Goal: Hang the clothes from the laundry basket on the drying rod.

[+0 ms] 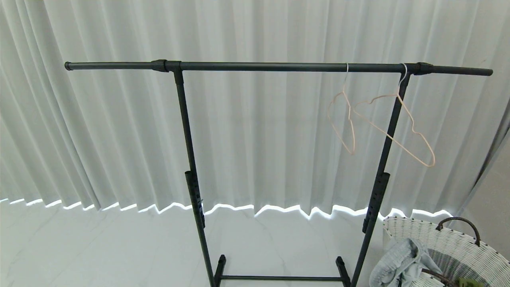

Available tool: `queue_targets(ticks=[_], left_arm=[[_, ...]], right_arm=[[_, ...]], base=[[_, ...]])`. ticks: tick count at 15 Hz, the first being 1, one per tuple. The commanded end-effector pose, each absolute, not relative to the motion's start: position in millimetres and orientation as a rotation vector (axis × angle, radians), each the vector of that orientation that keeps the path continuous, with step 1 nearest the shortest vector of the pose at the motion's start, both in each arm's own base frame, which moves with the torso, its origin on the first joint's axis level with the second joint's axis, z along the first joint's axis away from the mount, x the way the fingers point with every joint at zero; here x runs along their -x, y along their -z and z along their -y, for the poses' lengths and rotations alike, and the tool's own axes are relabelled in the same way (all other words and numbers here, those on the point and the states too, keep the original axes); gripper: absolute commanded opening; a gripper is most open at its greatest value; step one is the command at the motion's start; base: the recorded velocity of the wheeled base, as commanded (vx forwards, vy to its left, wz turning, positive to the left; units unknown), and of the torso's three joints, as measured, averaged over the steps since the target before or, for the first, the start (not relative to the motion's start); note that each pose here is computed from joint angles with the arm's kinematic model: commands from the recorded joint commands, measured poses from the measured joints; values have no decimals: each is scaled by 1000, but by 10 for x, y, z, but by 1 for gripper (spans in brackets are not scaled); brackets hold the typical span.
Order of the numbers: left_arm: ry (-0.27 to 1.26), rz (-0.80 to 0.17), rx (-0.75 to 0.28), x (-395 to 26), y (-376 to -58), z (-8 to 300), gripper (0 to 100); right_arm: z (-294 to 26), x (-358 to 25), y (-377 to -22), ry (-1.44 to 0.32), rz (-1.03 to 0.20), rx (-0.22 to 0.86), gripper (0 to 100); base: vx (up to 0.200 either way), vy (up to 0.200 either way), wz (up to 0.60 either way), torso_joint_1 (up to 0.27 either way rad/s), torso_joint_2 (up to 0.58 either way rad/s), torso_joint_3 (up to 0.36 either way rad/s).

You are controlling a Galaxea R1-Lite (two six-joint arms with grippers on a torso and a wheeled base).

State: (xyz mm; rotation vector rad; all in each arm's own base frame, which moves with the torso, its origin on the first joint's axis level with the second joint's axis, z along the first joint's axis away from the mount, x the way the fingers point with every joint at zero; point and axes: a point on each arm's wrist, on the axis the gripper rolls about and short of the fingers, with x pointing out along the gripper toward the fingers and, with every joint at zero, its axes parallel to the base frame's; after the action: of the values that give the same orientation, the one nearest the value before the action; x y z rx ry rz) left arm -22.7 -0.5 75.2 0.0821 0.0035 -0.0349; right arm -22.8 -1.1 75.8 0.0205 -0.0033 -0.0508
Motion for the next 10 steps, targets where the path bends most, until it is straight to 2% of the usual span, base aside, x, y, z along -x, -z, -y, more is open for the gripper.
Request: queue_targets(ticks=[1,7,10], left_arm=[[35,-3,-81,227,-752,5,100],[37,-5,-77,226,-752,6,100],[37,-3,-78,227,-752,6,100]], right_arm=[[11,228,-758,51,4,-22,100],[11,228,-760,51,5,-22,100],[11,228,-758,51,4,-22,100]], base=[[0,0,0,0,0,0],[0,0,0,0,0,0],[0,0,0,-118,287,176]])
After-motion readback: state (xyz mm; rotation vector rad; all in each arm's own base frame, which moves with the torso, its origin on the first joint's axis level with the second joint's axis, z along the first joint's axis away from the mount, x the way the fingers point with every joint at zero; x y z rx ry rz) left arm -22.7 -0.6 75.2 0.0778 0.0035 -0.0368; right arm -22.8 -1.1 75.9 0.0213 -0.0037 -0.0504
